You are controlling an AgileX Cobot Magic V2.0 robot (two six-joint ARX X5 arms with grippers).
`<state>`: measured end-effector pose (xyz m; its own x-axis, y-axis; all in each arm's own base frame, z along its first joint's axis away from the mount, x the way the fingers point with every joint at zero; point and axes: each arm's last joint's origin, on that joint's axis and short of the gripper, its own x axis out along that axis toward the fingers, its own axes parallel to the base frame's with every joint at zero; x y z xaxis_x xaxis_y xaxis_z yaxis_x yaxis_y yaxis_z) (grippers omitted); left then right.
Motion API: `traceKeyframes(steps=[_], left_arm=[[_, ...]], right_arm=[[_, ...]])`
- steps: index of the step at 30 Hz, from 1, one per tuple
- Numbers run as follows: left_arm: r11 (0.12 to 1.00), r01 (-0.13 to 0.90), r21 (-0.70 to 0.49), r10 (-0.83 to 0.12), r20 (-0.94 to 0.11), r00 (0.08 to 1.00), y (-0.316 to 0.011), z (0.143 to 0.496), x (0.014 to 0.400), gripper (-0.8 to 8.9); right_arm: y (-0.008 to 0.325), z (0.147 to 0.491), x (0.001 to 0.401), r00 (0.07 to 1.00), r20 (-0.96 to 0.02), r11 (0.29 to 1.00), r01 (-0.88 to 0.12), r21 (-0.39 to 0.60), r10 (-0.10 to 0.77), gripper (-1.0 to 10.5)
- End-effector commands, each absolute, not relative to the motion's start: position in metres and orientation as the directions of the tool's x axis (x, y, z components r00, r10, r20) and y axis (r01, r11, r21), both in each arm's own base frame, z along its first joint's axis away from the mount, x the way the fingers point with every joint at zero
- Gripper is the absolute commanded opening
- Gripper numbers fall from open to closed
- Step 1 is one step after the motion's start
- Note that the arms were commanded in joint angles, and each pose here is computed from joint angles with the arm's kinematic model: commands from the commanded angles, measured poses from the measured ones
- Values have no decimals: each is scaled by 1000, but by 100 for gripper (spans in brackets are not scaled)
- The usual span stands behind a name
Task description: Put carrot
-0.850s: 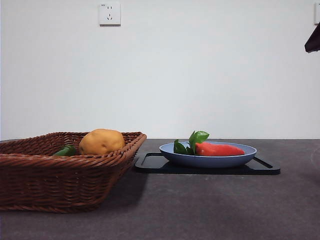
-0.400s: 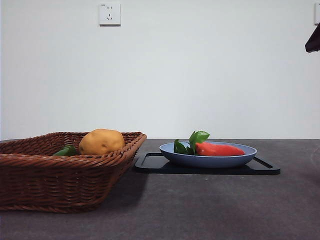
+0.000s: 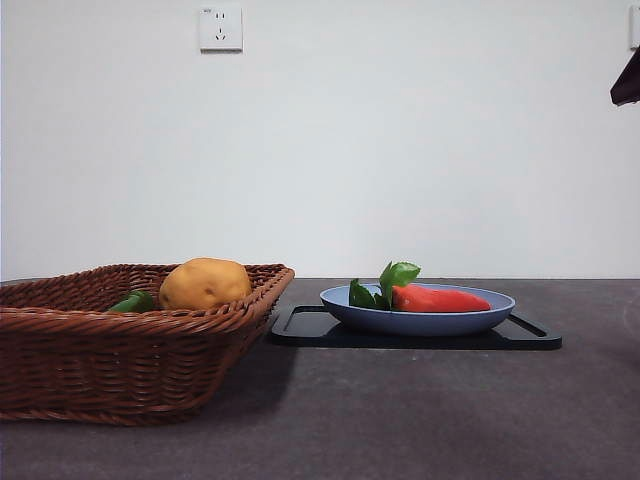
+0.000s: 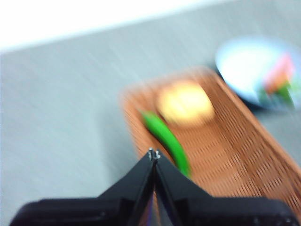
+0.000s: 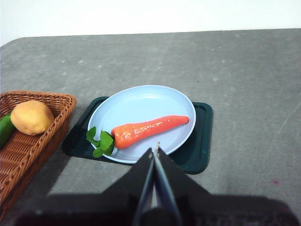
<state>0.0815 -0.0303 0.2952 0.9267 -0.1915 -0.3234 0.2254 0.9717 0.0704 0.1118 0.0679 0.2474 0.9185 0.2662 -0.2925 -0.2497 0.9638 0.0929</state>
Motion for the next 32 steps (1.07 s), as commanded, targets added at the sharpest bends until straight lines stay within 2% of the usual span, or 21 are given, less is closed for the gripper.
traceKeyframes(steps=[1,8,12,23,32], left_arm=[[985,151,81,-128,-236,963,-20,300,72,8],[996,-53,76,61,-109,992,-4,281,67,8],[992,-110,69,116,-82,990,0,257,74,8],[999,-2,51,8,-119,993,-3,179,92,8],[1000,-3,7,4,-152,988,-3,158,94,8]], right_arm=[[69,250,112,922,-277,962,-251,108,272,4],[69,251,112,922,-277,962,-252,109,272,4],[69,251,112,922,-277,962,-252,109,272,3],[69,251,112,922,-276,962,-252,109,272,3],[69,251,112,922,-276,962,-252,109,273,4]])
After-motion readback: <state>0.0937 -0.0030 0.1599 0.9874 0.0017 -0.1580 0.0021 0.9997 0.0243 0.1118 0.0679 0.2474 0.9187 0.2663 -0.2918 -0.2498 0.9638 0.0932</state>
